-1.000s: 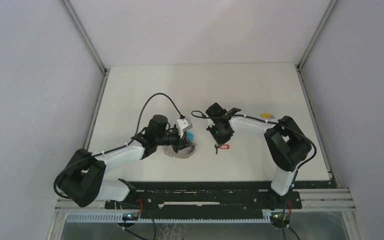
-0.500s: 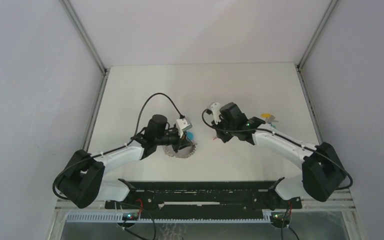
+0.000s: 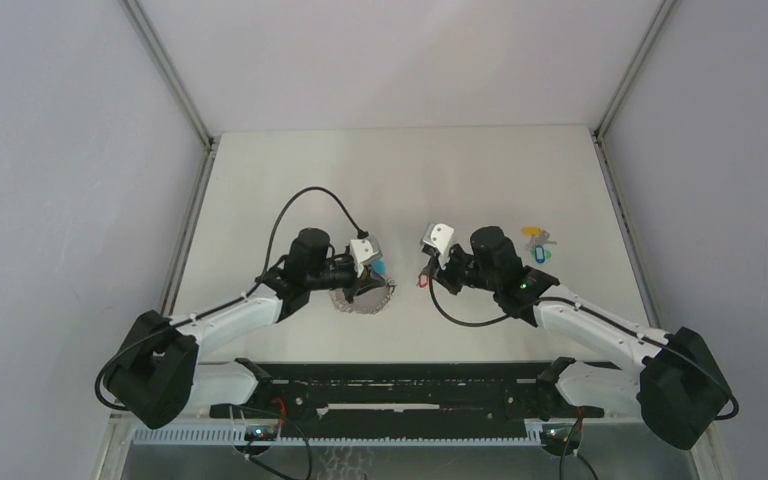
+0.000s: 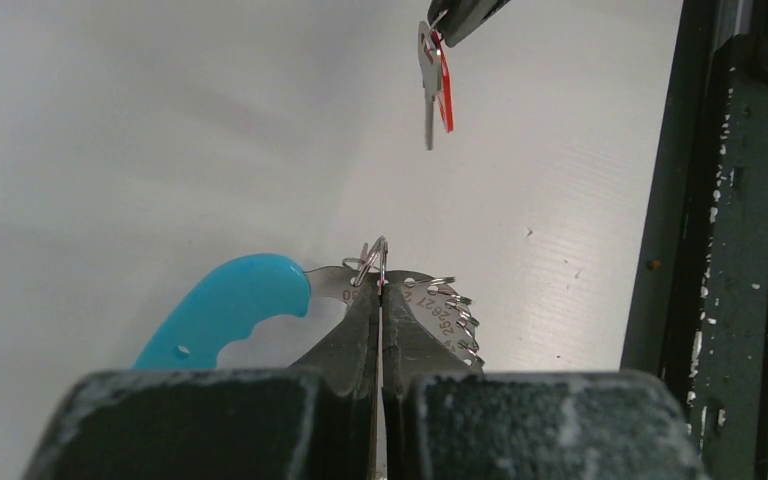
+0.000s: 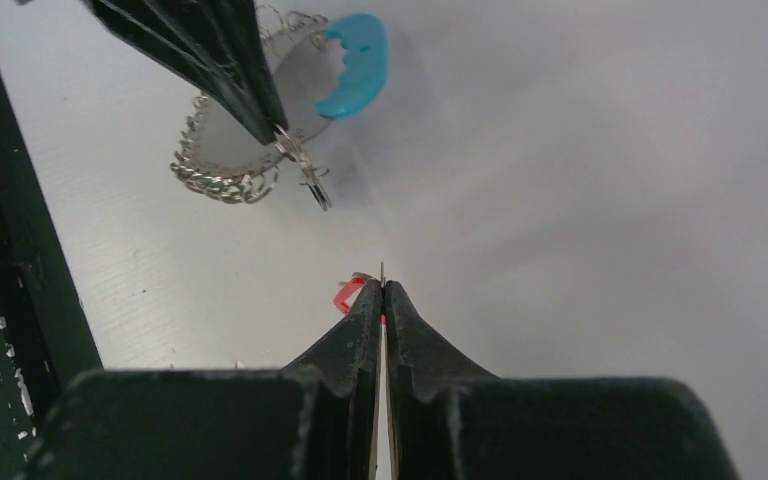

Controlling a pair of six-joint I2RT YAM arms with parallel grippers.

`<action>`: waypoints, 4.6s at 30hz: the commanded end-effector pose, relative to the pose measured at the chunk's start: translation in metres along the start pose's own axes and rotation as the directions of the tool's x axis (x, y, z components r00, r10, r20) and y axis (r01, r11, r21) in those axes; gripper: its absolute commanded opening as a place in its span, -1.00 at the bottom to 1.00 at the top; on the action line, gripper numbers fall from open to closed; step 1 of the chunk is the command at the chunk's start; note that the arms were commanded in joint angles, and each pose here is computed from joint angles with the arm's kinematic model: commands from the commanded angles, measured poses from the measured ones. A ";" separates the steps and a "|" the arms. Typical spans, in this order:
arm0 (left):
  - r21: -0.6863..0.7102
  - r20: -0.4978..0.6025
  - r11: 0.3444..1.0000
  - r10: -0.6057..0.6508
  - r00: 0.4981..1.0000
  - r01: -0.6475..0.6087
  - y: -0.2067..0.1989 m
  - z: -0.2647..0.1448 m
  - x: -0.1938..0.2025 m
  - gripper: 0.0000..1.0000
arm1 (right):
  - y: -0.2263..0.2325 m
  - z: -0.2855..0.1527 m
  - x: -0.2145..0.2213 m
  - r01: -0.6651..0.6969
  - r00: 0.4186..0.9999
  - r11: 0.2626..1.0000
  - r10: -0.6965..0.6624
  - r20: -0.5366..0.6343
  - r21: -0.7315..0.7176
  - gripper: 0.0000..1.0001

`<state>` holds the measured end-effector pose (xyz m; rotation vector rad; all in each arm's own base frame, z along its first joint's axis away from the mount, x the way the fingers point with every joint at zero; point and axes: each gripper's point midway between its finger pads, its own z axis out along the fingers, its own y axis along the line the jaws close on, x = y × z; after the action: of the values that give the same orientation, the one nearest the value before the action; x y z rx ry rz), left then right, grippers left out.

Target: Put the keys on the keyring

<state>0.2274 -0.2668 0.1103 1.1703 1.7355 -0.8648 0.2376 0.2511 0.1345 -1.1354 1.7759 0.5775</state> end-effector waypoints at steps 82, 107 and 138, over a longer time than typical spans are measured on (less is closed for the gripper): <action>0.128 0.074 0.964 0.226 0.971 -0.234 -0.036 0.003 -0.019 -1.00 | 0.055 0.025 -0.032 0.402 0.910 0.873 -0.349 0.224 -0.277 -1.00; 0.150 0.081 0.961 0.223 0.971 -0.233 -0.040 0.004 -0.020 -1.00 | 0.057 0.025 -0.033 0.407 0.908 0.871 -0.353 0.225 -0.276 -1.00; 0.154 0.134 0.953 0.242 0.961 -0.261 -0.046 0.001 -0.029 -1.00 | 0.071 0.034 -0.019 0.368 0.930 0.835 -0.332 0.161 -0.409 -1.00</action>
<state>0.1921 -0.2794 0.1106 1.3973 1.5748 -0.8881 0.1979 0.3089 0.1188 -1.6468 1.4046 0.7635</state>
